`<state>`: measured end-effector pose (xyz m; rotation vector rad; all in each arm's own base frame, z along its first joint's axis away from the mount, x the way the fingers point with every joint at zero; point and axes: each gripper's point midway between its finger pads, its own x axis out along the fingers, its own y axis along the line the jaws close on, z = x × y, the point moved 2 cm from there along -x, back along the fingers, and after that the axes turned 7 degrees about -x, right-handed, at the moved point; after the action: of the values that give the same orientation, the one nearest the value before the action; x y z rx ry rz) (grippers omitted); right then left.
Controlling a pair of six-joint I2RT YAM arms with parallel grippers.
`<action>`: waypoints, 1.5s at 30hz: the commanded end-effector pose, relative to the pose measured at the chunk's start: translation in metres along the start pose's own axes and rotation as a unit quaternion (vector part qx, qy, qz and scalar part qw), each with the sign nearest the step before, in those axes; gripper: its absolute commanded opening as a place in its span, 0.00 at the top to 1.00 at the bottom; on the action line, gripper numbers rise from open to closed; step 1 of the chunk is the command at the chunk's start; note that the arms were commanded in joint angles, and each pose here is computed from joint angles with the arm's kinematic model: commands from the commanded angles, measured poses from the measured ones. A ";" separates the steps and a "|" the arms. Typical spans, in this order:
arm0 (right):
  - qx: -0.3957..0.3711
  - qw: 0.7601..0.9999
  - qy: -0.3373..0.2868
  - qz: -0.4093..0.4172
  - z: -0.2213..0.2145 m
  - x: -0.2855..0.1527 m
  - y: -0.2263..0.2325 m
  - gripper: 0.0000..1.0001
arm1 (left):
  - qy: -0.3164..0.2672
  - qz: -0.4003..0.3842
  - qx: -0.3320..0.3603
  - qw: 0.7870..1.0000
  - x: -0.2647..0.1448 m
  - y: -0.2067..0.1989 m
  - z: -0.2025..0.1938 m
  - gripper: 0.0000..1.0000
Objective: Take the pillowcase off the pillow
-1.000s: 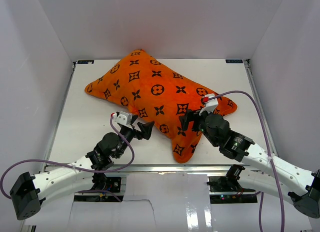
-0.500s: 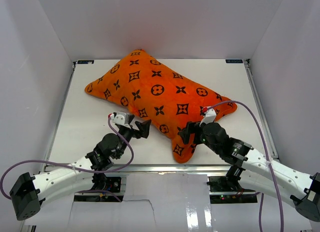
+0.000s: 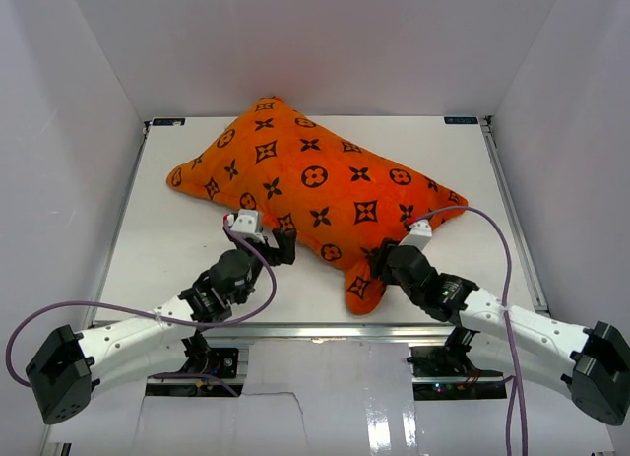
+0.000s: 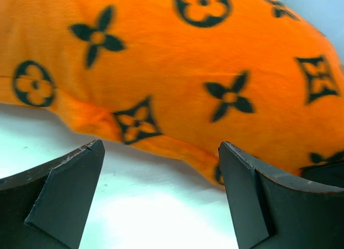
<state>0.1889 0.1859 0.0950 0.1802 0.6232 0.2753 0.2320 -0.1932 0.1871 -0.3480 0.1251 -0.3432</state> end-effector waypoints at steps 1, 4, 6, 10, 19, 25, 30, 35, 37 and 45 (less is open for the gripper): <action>0.054 0.990 -0.096 -0.089 0.053 -0.006 -0.035 0.45 | -0.005 0.041 -0.036 0.999 0.015 0.003 0.030 0.03; 0.079 0.983 -0.129 -0.100 0.075 -0.014 -0.053 0.87 | 0.021 0.061 -0.089 0.994 0.030 0.003 0.042 0.03; 0.088 0.978 -0.141 -0.125 0.084 -0.015 -0.071 0.92 | 0.023 0.087 -0.108 0.990 0.040 0.020 0.049 0.03; 0.104 0.970 -0.166 -0.141 0.106 -0.025 -0.096 0.92 | 0.037 0.157 -0.136 0.978 0.039 0.064 0.056 0.03; 0.085 0.973 -0.172 -0.124 0.122 -0.036 -0.117 0.92 | 0.034 0.239 -0.176 0.954 0.043 0.146 0.066 0.05; 0.056 0.977 -0.176 -0.111 0.122 -0.042 -0.117 0.92 | 0.026 0.201 -0.172 0.964 0.062 0.166 0.059 0.06; 0.056 0.979 -0.184 -0.062 0.130 -0.048 -0.101 0.92 | 0.039 0.173 -0.119 0.977 0.073 0.170 0.047 0.03; 0.055 0.980 -0.182 -0.050 0.136 -0.048 -0.095 0.92 | 0.059 0.164 -0.116 0.978 0.084 0.178 0.020 0.07; 0.055 0.981 -0.178 -0.052 0.133 -0.046 -0.096 0.92 | 0.075 0.152 -0.115 0.979 0.089 0.177 0.011 0.16; 0.058 0.979 -0.189 -0.057 0.133 -0.049 -0.099 0.92 | 0.076 0.189 -0.125 0.971 0.083 0.185 0.012 1.00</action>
<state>0.2396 0.0647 0.1603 0.2761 0.4217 0.0649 0.3672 -0.0581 0.1070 -0.5242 0.4363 0.0198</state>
